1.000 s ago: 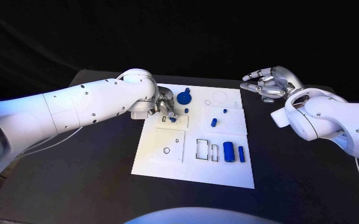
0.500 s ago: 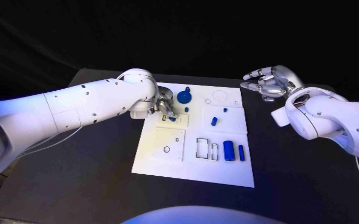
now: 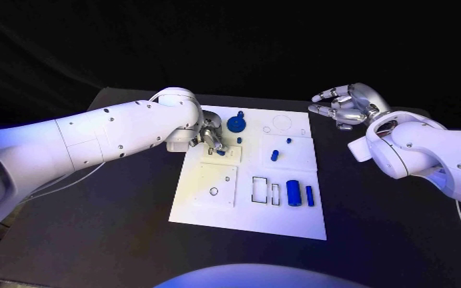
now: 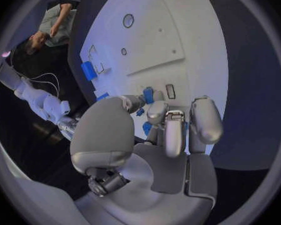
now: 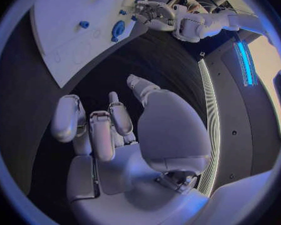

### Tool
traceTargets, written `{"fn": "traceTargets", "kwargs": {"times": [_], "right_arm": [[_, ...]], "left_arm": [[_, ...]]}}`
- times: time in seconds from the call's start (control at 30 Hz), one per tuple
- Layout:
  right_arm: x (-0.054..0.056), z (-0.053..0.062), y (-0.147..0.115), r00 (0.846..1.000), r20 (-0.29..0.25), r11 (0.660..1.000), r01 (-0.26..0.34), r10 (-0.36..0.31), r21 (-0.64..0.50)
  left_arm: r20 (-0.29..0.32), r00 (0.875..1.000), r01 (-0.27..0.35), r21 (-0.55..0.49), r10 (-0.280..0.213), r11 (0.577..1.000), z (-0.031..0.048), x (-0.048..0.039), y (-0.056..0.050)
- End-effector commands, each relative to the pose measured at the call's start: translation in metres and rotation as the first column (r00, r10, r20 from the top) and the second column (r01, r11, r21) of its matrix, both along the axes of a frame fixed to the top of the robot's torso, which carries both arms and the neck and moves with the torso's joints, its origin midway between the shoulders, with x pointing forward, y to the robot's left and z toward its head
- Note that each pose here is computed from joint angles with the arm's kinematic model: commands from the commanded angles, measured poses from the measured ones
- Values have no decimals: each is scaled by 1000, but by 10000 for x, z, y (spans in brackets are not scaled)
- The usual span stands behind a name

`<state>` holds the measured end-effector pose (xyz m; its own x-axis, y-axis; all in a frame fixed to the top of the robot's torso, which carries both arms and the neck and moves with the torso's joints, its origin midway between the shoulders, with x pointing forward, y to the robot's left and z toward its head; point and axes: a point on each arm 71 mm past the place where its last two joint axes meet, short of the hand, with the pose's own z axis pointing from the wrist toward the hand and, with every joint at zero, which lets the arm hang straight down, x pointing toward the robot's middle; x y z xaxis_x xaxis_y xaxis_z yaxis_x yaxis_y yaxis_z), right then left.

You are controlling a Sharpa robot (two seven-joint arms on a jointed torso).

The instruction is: Assemble the parts on the task board

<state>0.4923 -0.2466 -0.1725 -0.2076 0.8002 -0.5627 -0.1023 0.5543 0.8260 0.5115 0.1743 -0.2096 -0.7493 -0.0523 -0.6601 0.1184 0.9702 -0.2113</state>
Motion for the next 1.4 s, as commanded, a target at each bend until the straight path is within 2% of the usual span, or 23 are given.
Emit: {"fn": "traceTargets", "kwargs": {"times": [0.03, 1.4], "right_arm": [[-3, -9, 14, 1000, -6, 1000, -14, 14, -3], [-4, -11, 1, 1000, -5, 1000, -7, 7, -4]], "left_arm": [[-28, 999, 15, 12, -15, 1000, -37, -17, -10], [-44, 999, 17, 17, -16, 1000, -84, 16, -66]]}}
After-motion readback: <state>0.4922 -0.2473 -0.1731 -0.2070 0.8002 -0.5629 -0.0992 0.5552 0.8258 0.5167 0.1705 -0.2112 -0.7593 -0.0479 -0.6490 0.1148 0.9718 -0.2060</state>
